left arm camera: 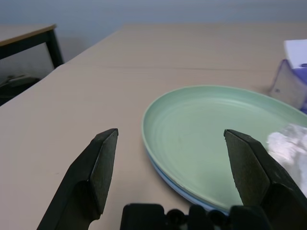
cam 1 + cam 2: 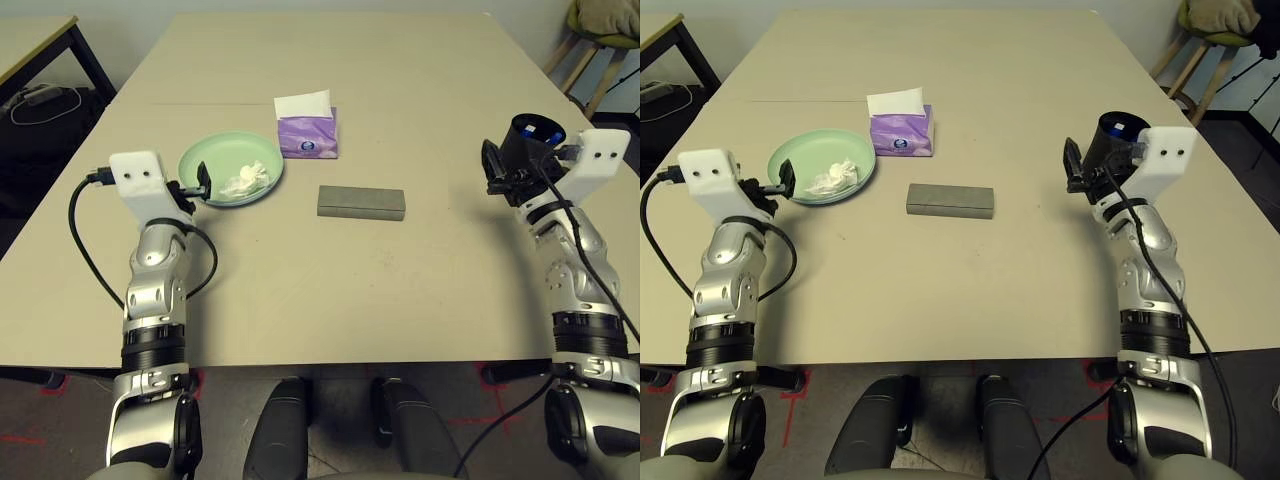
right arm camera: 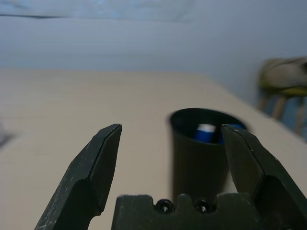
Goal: Organize and tidy the items on the table.
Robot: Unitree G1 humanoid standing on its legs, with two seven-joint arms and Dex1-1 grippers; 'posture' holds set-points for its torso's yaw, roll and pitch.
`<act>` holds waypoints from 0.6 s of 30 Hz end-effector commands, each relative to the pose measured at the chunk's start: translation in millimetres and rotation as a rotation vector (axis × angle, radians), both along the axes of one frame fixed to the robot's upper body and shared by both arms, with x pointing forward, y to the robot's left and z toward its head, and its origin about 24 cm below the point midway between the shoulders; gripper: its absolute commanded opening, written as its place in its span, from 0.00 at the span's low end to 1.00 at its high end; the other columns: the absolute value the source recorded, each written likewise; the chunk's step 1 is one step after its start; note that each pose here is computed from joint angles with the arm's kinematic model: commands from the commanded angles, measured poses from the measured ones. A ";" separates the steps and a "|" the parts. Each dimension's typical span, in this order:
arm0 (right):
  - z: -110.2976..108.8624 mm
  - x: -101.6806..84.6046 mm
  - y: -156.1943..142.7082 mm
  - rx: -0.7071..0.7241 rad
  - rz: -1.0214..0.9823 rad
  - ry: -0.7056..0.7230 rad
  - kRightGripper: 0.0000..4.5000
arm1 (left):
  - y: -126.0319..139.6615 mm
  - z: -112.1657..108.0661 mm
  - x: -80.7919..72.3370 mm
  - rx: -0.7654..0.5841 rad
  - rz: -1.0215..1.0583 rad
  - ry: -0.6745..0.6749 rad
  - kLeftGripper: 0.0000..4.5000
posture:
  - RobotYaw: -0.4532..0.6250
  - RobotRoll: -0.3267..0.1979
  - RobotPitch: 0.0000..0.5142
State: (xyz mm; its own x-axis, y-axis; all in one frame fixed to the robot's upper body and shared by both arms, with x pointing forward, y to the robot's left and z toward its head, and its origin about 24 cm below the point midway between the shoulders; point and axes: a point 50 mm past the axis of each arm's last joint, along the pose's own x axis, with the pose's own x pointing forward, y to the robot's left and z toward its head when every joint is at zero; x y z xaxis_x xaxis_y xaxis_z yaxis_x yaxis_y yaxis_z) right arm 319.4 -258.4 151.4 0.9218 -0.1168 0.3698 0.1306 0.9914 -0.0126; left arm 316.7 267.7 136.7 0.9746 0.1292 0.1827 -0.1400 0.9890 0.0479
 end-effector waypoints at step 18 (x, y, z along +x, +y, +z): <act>-28.1 10.4 -13.7 0.107 0.188 0.159 0.99 | 5.4 -10.0 1.9 0.004 -0.113 -0.025 1.00 | 0.53 0.62 0.22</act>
State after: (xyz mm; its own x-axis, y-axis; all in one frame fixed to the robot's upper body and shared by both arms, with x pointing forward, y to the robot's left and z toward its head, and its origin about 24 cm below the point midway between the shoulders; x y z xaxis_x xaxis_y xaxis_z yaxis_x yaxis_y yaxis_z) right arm 331.0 -266.5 126.6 0.9718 0.0413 0.2321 -0.0625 0.9944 0.0849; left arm 319.0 274.0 130.0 0.9772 0.0177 0.2116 -0.0300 0.9980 0.0551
